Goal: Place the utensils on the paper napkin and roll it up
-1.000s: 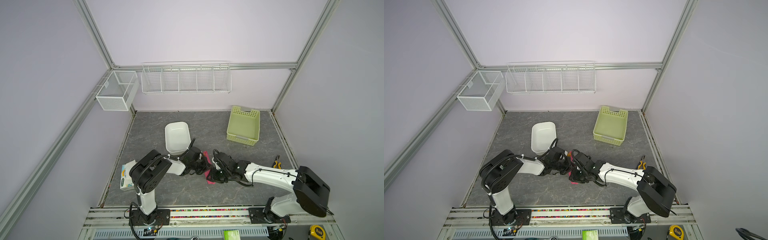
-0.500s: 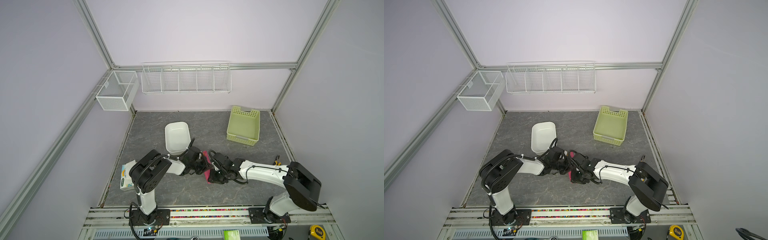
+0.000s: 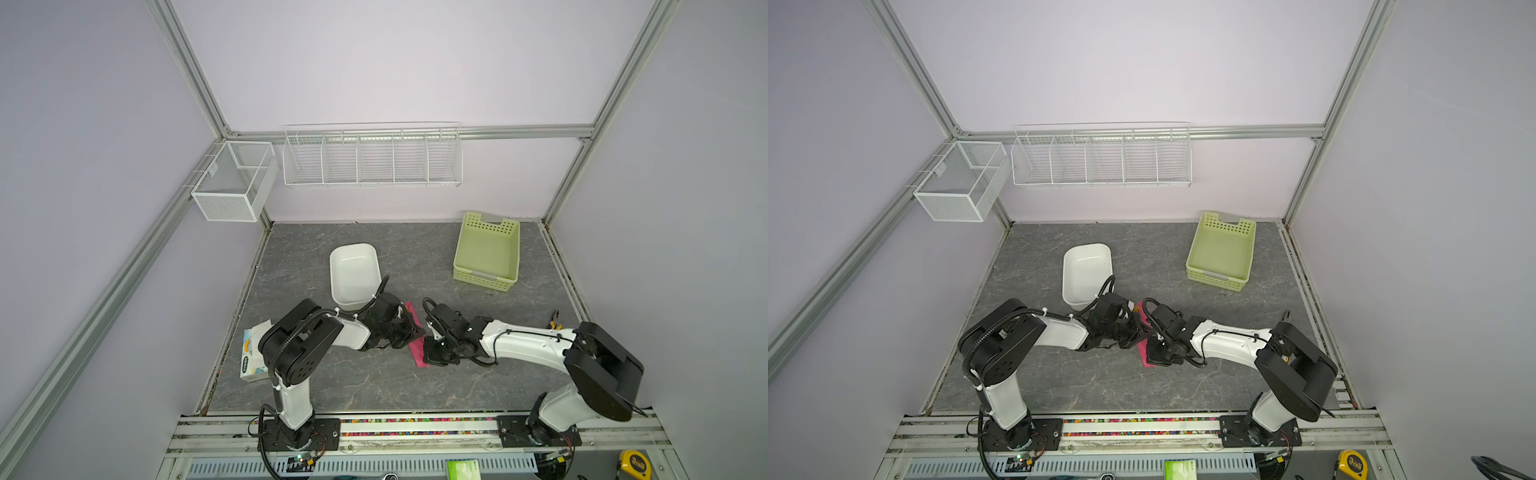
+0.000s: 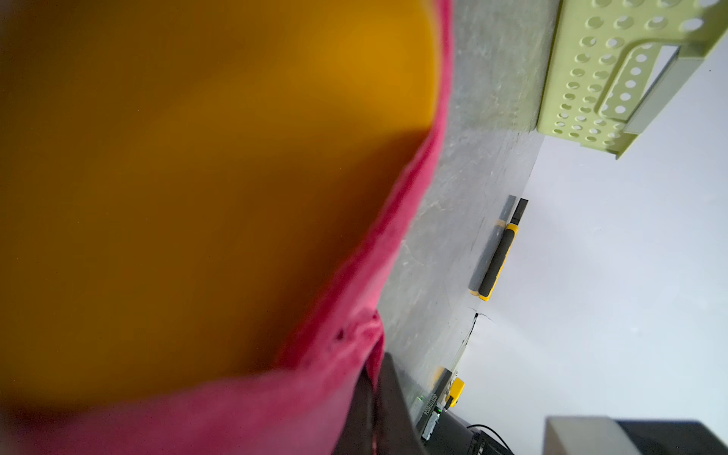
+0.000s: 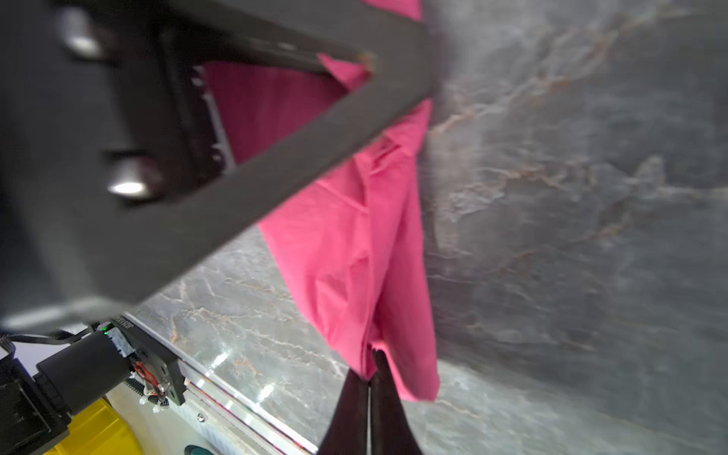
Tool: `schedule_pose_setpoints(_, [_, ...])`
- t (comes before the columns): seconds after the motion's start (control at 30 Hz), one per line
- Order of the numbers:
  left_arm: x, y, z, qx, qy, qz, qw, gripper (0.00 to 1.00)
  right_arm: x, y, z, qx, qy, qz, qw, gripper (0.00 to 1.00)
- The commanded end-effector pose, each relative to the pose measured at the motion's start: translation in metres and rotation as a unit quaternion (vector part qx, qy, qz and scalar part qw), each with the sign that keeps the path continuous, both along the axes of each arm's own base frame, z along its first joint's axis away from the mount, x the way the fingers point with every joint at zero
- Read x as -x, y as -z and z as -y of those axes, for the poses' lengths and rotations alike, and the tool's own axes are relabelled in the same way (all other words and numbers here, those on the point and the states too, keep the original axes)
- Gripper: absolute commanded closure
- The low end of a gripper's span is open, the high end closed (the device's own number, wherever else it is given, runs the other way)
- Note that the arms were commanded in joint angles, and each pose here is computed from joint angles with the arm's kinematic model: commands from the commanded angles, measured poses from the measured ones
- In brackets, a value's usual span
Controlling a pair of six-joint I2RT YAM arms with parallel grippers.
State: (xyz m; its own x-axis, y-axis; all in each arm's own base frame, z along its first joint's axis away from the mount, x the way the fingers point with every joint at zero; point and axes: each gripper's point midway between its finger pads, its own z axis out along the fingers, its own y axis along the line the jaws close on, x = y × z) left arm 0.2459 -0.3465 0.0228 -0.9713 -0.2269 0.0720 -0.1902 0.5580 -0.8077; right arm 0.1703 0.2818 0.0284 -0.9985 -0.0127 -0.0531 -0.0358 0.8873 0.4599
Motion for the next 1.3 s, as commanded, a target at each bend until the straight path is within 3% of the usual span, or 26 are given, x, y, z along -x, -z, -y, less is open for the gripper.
schedule_pose_setpoints(0.0, [0.01, 0.033, -0.02, -0.052, -0.008, -0.035, 0.998, 1.0, 0.006, 0.009, 0.011, -0.002, 0.021, -0.016, 1.0, 0.93])
schedule_pose_setpoints(0.27, [0.005, 0.015, -0.016, -0.05, 0.009, -0.014, 0.999, 1.0, 0.013, 0.032, 0.021, -0.001, 0.03, -0.043, 0.999, 0.93])
schedule_pose_setpoints(0.5, [-0.01, -0.04, -0.007, -0.081, 0.072, 0.062, 0.992, 1.0, 0.019, 0.044, 0.02, -0.01, 0.031, -0.059, 0.998, 0.93])
schedule_pose_setpoints(0.63, [-0.007, -0.053, -0.001, -0.085, 0.114, 0.07, 0.987, 1.0, 0.02, 0.044, 0.02, -0.01, 0.029, -0.058, 0.998, 0.93])
schedule_pose_setpoints(0.87, [0.0, -0.049, 0.007, -0.08, 0.167, 0.065, 0.981, 1.0, 0.02, 0.047, 0.018, -0.011, 0.023, -0.061, 0.998, 0.93])
schedule_pose_setpoints(1.27, [0.006, -0.019, 0.031, -0.07, 0.202, 0.033, 0.976, 0.98, 0.024, 0.053, 0.017, 0.001, 0.006, -0.064, 0.998, 0.93])
